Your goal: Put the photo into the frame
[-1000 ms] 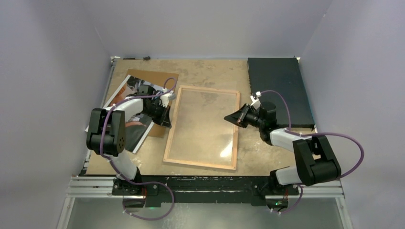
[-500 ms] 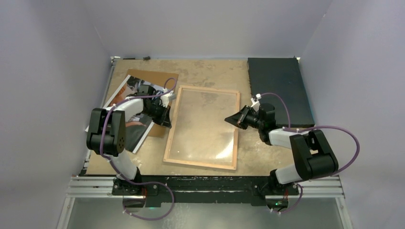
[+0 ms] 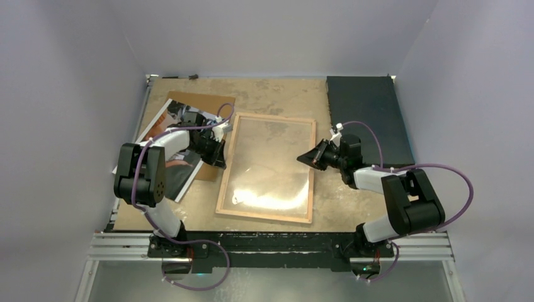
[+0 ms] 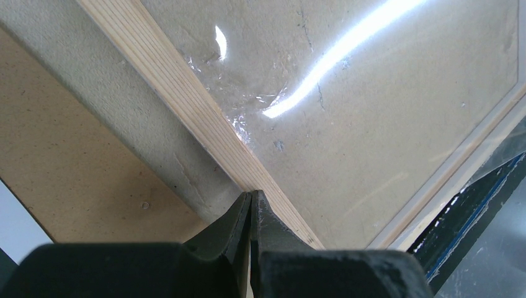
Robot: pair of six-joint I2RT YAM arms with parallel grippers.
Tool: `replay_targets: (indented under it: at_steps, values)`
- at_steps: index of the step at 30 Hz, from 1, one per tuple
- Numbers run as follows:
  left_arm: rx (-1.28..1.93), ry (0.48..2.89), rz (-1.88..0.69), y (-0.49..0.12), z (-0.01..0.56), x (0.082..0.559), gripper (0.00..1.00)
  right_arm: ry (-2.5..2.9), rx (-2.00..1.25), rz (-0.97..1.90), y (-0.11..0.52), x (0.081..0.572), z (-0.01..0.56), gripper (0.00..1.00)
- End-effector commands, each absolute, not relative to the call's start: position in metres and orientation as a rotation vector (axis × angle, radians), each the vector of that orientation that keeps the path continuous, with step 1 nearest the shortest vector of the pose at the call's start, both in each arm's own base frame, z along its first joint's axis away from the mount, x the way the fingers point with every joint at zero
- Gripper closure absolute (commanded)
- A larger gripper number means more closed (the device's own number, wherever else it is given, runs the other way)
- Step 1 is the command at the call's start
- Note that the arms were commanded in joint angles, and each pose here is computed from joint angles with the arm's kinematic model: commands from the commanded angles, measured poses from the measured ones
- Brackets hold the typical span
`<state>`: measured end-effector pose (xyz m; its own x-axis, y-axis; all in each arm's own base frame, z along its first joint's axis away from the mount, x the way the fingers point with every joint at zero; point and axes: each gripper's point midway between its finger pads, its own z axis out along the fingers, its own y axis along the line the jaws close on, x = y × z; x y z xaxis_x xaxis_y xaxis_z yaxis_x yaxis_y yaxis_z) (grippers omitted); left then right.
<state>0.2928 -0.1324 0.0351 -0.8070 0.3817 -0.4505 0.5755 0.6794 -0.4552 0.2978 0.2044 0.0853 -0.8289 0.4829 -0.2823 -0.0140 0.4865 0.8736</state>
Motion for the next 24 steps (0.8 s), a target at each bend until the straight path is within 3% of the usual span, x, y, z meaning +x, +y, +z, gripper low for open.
replay_targets:
  at_steps: [1, 8, 20, 24]
  values:
    - [0.814, 2.538, -0.868, -0.138, 0.039, 0.289, 1.00, 2.210, 0.344, 1.294, 0.207, 0.305, 0.087, 1.00]
    - [0.816, 2.531, -0.877, -0.139, 0.042, 0.289, 1.00, 2.243, 0.353, 1.221, 0.210, 0.308, 0.081, 1.00]
    - [0.820, 2.525, -0.879, -0.139, 0.043, 0.290, 1.00, 2.315, 0.354, 0.977, 0.201, 0.321, 0.084, 0.50]
    - [0.816, 2.524, -0.883, -0.140, 0.043, 0.291, 1.00, 2.338, 0.344, 0.894, 0.197, 0.325, 0.082, 0.41]
